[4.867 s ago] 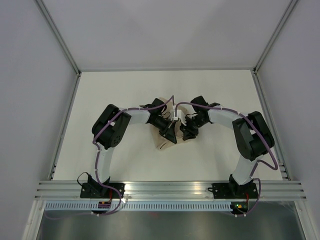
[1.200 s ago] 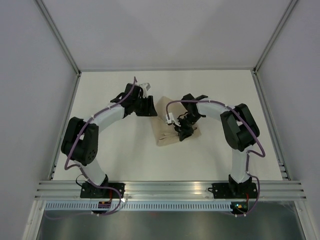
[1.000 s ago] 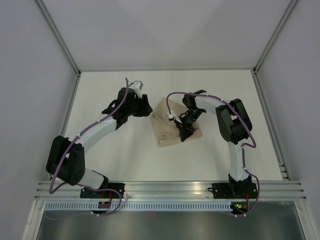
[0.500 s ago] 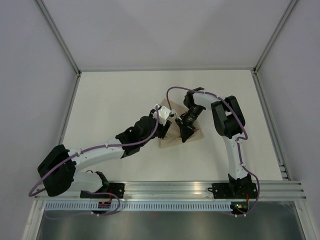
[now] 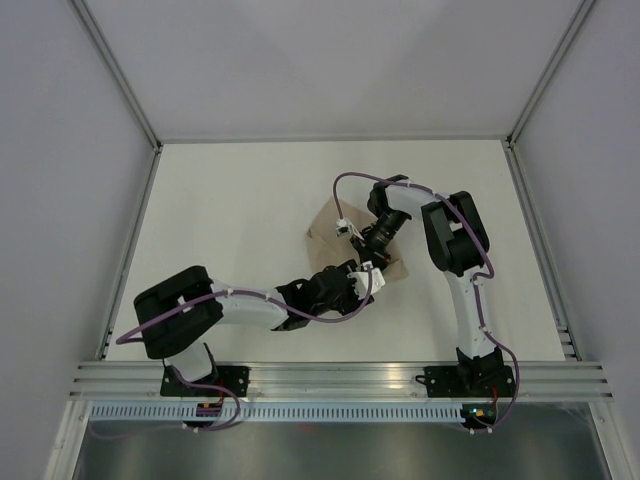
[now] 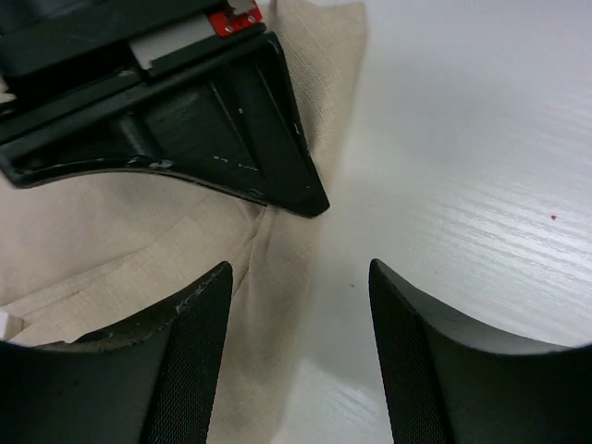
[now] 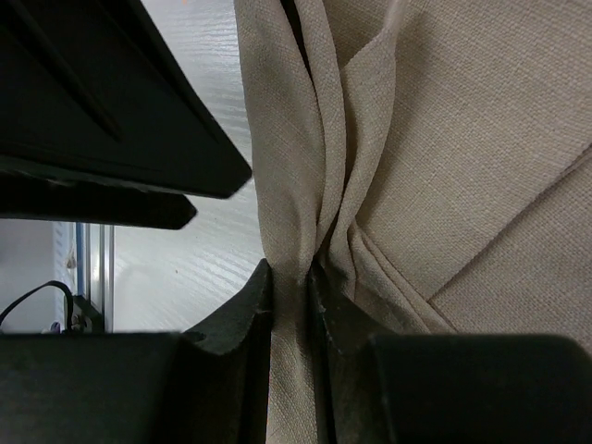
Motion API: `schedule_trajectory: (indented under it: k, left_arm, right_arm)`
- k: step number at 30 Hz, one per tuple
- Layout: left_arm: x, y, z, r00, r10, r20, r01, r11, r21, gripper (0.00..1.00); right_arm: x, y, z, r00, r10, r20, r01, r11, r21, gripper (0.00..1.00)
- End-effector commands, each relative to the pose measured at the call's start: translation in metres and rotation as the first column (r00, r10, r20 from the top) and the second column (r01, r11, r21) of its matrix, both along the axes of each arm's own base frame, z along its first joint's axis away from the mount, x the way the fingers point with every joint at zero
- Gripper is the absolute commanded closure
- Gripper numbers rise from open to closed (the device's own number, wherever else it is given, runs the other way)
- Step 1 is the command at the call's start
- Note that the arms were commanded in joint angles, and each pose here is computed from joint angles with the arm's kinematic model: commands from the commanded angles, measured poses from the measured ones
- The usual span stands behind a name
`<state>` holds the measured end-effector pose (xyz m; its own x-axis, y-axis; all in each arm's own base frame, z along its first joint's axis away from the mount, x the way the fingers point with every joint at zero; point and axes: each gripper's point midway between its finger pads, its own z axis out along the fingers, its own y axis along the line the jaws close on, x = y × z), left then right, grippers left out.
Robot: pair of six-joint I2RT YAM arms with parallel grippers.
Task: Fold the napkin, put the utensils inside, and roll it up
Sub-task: Roll the napkin at the center of the board.
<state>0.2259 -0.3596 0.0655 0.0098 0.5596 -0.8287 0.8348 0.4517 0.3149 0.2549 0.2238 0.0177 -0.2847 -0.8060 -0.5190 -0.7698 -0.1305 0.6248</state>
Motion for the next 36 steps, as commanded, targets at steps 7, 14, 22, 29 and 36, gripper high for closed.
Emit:
schedule_trajectory:
  k: [7, 14, 22, 29, 36]
  left_arm:
    - [0.014, -0.034, -0.006, 0.995, -0.087, 0.057, 0.084, 0.994, 0.067, 0.35]
    - [0.014, -0.029, -0.03, 0.997, -0.078, 0.009, 0.076, 0.985, 0.152, 0.4]
    - [0.014, -0.018, -0.046, 0.998, -0.058, -0.029, 0.063, 0.977, 0.203, 0.41]
    - [0.021, -0.007, -0.054, 0.997, -0.029, -0.065, 0.043, 0.975, 0.22, 0.58]
    - [0.025, -0.006, -0.057, 0.993, -0.023, -0.12, 0.045, 0.982, 0.185, 0.82]
  right_arm:
    - [-0.001, -0.003, -0.012, 0.999, 0.019, -0.025, -0.02, 1.0, -0.013, 0.87]
    - [-0.001, -0.005, -0.011, 0.999, 0.013, -0.034, -0.013, 1.0, -0.01, 0.88]
    - [0.0, -0.005, -0.011, 0.999, 0.014, -0.032, -0.014, 1.0, -0.005, 0.88]
    - [0.0, -0.005, -0.011, 0.999, 0.011, -0.038, -0.011, 1.0, -0.003, 0.88]
    - [0.001, -0.006, -0.011, 0.999, 0.009, -0.041, -0.01, 1.0, -0.01, 0.88]
